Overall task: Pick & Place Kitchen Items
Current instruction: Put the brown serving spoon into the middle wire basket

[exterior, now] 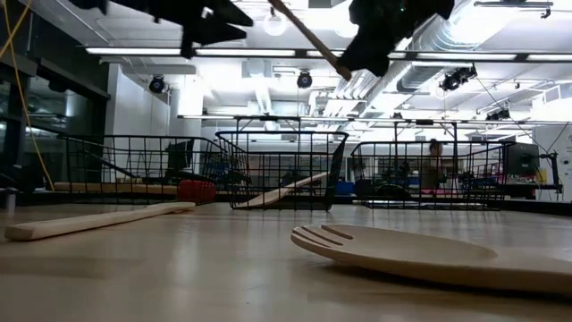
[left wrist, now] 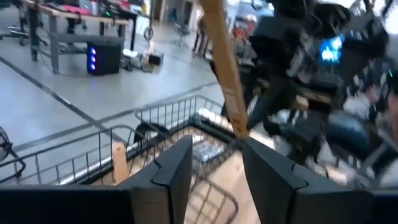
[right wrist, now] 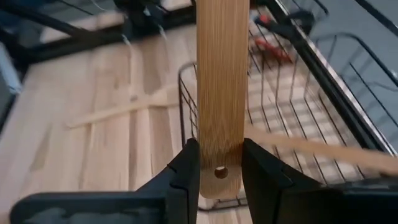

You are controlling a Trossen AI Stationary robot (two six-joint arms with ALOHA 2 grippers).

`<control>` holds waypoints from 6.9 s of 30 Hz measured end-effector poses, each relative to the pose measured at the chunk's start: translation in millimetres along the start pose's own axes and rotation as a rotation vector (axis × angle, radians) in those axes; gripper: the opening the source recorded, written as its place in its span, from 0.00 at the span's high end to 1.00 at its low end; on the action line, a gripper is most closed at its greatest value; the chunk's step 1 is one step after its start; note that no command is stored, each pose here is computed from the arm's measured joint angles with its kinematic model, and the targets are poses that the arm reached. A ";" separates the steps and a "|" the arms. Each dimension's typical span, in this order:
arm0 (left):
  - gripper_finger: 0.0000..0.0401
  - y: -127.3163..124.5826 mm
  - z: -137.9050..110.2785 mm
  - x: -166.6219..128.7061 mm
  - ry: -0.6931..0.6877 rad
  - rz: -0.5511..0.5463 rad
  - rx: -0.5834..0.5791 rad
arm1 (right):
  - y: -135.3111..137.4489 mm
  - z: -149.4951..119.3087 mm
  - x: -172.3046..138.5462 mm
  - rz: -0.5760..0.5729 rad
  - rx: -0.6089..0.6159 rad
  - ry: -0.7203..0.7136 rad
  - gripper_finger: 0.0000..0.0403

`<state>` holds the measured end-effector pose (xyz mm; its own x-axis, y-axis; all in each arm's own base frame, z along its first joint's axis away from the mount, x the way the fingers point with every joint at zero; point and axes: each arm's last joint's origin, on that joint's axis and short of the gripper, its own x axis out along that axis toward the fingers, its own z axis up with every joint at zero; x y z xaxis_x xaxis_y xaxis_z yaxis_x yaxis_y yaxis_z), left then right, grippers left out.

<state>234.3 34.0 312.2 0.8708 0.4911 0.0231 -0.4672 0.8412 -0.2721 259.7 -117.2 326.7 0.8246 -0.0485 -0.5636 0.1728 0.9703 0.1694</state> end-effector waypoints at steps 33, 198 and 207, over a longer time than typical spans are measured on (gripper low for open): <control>0.40 20.4 51.2 107.9 -0.068 -0.224 -0.031 | -42.2 6.2 1.1 0.194 -0.070 -0.130 0.80; 0.85 46.8 17.7 170.8 1.265 0.618 -0.170 | -112.0 -42.6 -84.7 -0.453 0.381 0.103 0.38; 0.86 13.7 18.9 144.5 1.311 0.717 -0.178 | -111.4 -43.9 -84.7 -0.449 0.392 0.116 0.38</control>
<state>350.8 120.8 329.9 0.0330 0.1493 -0.9882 -0.9013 0.4318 0.0351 147.0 -210.8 320.1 0.5649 -0.3856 -0.7296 0.6939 0.7004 0.1671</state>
